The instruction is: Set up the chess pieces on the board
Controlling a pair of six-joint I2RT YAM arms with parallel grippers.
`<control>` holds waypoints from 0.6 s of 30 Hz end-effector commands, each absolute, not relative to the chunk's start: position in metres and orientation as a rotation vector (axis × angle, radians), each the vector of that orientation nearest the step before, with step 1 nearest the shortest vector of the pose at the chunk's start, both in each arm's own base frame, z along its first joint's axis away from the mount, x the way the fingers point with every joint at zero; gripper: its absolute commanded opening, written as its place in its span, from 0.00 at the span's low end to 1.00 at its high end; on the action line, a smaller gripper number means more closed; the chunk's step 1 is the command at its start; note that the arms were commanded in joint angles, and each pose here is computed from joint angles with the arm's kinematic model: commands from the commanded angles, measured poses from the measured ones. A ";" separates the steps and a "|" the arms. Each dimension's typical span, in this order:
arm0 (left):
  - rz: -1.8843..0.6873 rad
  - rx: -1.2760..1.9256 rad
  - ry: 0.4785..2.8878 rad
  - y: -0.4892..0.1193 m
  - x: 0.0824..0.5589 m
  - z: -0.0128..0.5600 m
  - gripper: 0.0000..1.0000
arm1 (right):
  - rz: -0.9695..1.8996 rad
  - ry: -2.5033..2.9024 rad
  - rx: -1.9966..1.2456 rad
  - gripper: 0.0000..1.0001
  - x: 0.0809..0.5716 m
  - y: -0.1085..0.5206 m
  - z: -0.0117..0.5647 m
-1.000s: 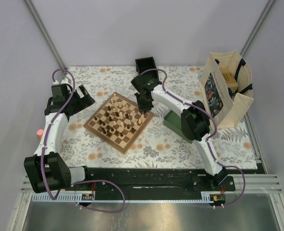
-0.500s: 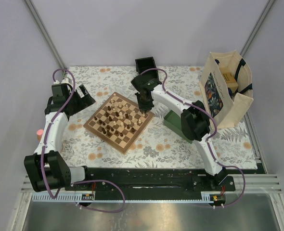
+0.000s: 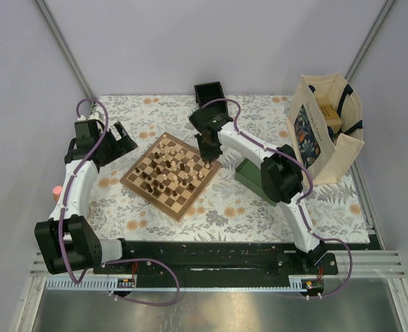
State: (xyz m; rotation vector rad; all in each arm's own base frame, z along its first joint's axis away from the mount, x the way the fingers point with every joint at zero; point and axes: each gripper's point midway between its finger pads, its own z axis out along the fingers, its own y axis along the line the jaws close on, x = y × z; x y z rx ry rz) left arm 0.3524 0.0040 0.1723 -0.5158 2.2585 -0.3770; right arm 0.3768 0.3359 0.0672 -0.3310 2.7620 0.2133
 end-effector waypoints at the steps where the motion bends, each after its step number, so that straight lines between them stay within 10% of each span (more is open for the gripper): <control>1: -0.391 -0.482 2.220 0.004 0.362 0.190 0.99 | 0.180 2.726 -0.346 0.24 0.374 0.327 0.086; 18: -0.383 -0.478 2.227 0.005 0.362 0.189 0.99 | 0.335 2.605 -0.391 0.51 0.388 0.351 0.139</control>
